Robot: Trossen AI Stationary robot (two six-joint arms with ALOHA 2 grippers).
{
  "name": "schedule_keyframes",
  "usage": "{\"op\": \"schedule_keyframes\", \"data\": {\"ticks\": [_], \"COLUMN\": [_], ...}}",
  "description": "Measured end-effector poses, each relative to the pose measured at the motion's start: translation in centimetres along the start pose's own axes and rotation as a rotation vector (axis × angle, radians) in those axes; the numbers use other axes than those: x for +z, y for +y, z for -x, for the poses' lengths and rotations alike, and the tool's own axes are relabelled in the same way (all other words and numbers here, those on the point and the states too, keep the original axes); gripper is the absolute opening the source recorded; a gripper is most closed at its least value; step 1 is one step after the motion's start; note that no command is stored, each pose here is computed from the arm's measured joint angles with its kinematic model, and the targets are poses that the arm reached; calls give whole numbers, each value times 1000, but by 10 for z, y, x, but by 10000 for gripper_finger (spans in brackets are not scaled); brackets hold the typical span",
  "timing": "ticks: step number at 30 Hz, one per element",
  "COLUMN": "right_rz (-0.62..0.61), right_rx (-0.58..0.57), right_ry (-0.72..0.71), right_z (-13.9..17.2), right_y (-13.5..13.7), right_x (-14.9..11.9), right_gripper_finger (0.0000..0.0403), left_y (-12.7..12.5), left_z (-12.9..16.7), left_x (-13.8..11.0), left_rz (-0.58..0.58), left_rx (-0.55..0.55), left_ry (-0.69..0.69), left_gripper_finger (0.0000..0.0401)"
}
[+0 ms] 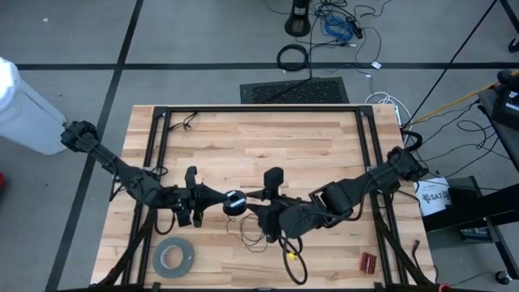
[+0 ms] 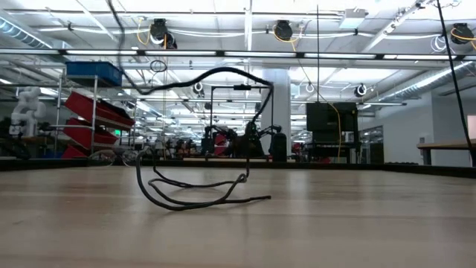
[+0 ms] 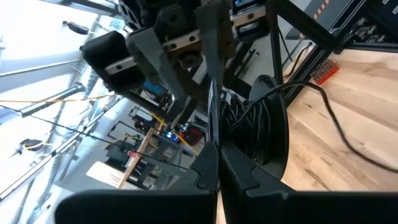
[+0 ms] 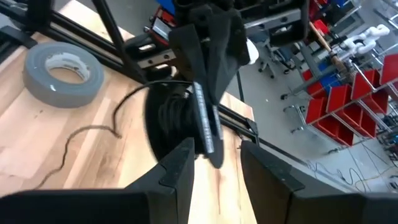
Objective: Coil cords
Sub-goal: Uncoil the black wire from the spool
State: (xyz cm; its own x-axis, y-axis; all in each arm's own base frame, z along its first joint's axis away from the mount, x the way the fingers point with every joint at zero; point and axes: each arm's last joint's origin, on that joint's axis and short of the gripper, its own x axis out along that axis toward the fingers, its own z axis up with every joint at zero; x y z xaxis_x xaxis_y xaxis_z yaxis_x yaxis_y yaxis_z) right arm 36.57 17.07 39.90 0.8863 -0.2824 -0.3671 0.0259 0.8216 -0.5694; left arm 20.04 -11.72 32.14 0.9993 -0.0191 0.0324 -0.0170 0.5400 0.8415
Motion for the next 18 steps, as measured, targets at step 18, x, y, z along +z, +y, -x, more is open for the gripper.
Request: {"op": "schedule_keyframes", "data": {"ticks": [18], "right_rz": [28], "right_rx": [109], "right_ry": [-32], "right_z": [-13], "right_y": [-7], "right_x": [-3], "right_gripper_finger": [46], "left_y": [1], "left_z": [0], "left_x": [3], "left_rz": [44], "left_rx": [-12], "left_ry": [-58], "left_gripper_finger": [0]}}
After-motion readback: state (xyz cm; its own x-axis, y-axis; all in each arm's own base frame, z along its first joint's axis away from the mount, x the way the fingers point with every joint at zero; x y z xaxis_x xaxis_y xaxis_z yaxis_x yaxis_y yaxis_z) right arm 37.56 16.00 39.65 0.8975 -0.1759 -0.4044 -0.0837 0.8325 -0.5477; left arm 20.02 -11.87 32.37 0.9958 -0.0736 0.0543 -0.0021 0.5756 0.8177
